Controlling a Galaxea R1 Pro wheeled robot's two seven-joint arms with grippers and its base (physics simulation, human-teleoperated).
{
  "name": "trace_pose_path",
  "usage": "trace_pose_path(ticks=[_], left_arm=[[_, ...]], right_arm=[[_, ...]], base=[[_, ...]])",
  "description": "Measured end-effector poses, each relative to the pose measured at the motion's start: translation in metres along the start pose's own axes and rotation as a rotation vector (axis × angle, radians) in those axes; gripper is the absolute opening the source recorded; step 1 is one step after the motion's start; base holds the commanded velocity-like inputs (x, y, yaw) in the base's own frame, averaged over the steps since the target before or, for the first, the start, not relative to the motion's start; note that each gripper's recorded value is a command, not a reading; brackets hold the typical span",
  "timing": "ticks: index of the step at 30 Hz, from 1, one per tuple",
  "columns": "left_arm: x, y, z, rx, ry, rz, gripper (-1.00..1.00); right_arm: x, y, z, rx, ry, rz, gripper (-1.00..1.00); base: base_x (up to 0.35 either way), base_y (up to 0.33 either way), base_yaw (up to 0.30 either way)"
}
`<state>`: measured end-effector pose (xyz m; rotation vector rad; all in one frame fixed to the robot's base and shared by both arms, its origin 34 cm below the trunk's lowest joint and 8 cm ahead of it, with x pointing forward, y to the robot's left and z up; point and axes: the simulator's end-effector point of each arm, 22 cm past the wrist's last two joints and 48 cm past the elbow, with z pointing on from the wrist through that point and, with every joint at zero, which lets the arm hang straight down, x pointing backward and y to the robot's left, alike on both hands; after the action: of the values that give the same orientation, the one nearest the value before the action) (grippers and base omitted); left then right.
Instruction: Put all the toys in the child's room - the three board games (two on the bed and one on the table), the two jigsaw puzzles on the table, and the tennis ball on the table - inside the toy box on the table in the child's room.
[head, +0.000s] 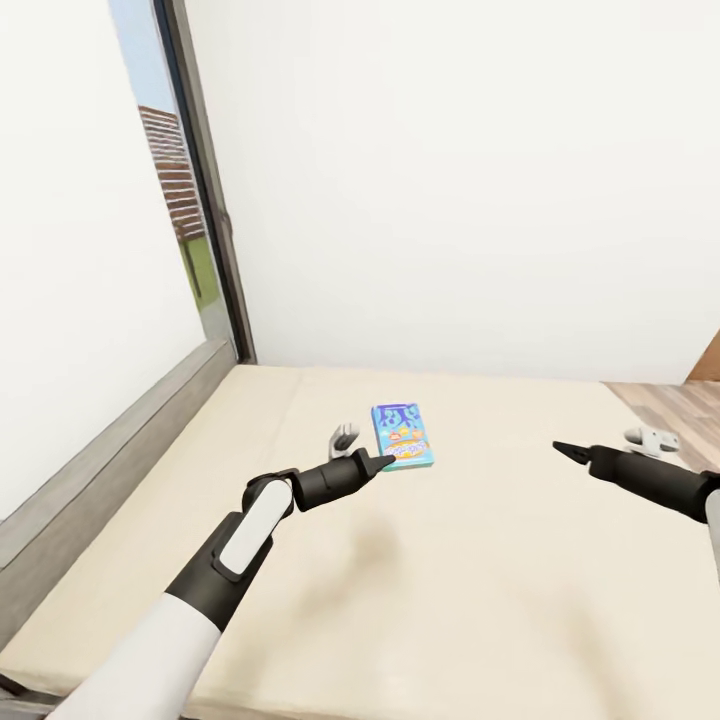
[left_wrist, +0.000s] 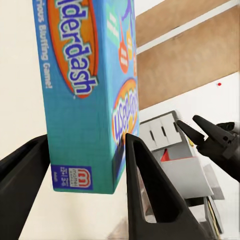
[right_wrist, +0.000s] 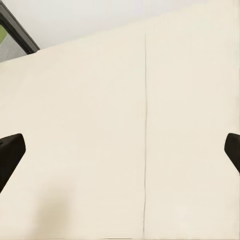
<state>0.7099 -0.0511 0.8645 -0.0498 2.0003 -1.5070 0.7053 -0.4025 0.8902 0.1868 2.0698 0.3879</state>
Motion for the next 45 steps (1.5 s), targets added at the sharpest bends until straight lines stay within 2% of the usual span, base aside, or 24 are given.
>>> trace_pose_path(ticks=[3,7,8,12,19,22,24,27,33,38,42,43,45], left_arm=[[-0.003,-0.005,-0.001,0.000,-0.001,0.001,-1.00],[-0.008,-0.011,-0.003,-0.003,-0.003,0.003,-1.00],[-0.010,-0.012,-0.004,-0.002,-0.003,0.003,-1.00],[-0.014,-0.018,-0.005,-0.004,-0.005,0.006,-1.00],[-0.021,-0.027,-0.009,-0.009,-0.007,0.007,-1.00],[-0.032,-0.028,-0.014,-0.014,-0.026,-0.001,-1.00],[-0.038,-0.028,-0.018,-0.016,-0.040,-0.012,-1.00],[-0.049,-0.020,-0.029,-0.028,-0.073,-0.041,-1.00],[-0.064,-0.013,-0.047,-0.049,-0.101,-0.052,-1.00],[-0.076,-0.016,-0.060,-0.052,-0.132,-0.055,-1.00],[-0.087,-0.020,-0.076,-0.048,-0.175,-0.064,-1.00],[-0.094,-0.019,-0.085,-0.048,-0.200,-0.071,-1.00],[-0.097,-0.022,-0.087,-0.047,-0.206,-0.074,-1.00]], right_arm=[[0.003,0.010,0.004,-0.014,0.012,0.007,1.00],[0.018,0.047,0.019,-0.069,0.054,0.007,1.00],[0.016,0.048,0.018,-0.068,0.054,0.006,1.00],[0.024,0.075,0.025,-0.108,0.085,-0.005,1.00],[0.025,0.093,0.023,-0.129,0.107,-0.020,1.00],[0.021,0.096,0.021,-0.132,0.107,-0.023,1.00],[0.018,0.099,0.020,-0.135,0.108,-0.025,1.00],[0.046,0.121,0.021,-0.173,0.175,-0.059,1.00],[0.091,0.160,0.020,-0.244,0.290,-0.120,1.00],[0.096,0.169,0.017,-0.256,0.316,-0.129,1.00],[0.097,0.176,0.015,-0.262,0.327,-0.136,1.00],[0.098,0.178,0.014,-0.264,0.332,-0.138,1.00],[0.096,0.180,0.013,-0.263,0.334,-0.139,1.00]], base=[[0.000,0.000,-0.287],[0.000,0.000,-0.287],[0.000,0.000,-0.287],[0.000,0.000,-0.287],[0.000,0.000,-0.287],[0.000,0.000,-0.287],[0.000,0.000,-0.237],[0.000,0.000,-0.122],[0.000,0.000,-0.045],[0.000,0.000,-0.012],[0.000,0.000,-0.008],[0.000,0.000,-0.024],[0.000,0.000,-0.029]])
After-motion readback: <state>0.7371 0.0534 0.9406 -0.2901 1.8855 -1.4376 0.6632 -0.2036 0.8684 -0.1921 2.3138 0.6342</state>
